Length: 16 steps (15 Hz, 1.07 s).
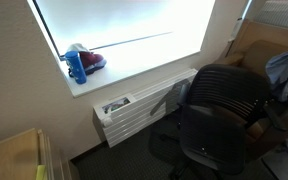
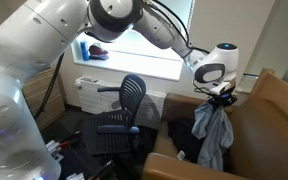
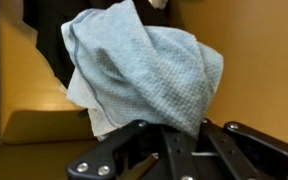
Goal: Move the grey cloth to the seat of the brown chair
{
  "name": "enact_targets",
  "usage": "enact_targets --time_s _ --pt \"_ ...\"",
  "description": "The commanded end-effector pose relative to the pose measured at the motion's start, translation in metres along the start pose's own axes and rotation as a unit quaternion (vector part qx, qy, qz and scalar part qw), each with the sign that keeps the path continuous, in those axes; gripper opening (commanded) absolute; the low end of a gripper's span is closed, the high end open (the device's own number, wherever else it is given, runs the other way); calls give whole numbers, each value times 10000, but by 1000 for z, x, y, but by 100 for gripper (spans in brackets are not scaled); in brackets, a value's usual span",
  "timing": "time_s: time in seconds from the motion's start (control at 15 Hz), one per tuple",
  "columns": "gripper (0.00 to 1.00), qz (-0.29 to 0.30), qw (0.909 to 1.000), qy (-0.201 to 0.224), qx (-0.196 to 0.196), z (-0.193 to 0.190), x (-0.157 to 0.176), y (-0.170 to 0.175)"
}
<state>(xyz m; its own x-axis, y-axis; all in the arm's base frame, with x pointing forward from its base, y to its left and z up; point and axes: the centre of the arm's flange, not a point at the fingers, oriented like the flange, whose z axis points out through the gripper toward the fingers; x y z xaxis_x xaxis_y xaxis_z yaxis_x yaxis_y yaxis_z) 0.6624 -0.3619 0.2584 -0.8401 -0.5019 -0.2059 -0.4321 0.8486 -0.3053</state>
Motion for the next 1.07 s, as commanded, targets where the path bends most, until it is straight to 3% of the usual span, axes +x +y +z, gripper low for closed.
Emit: enact_targets --time_s 0.0,0.27,0.33,0.4,0.6,1.0 --pt "3 385 9987 -58 -330 17 -15 -17" --pt "3 791 9935 716 -399 25 -2 -22" --pt "31 946 9897 994 -401 28 0 -24" --pt "15 735 9944 676 -351 22 8 -8" --pt "31 909 9910 927 -321 27 12 -11" --pt "31 914 9910 924 -320 25 9 -13"
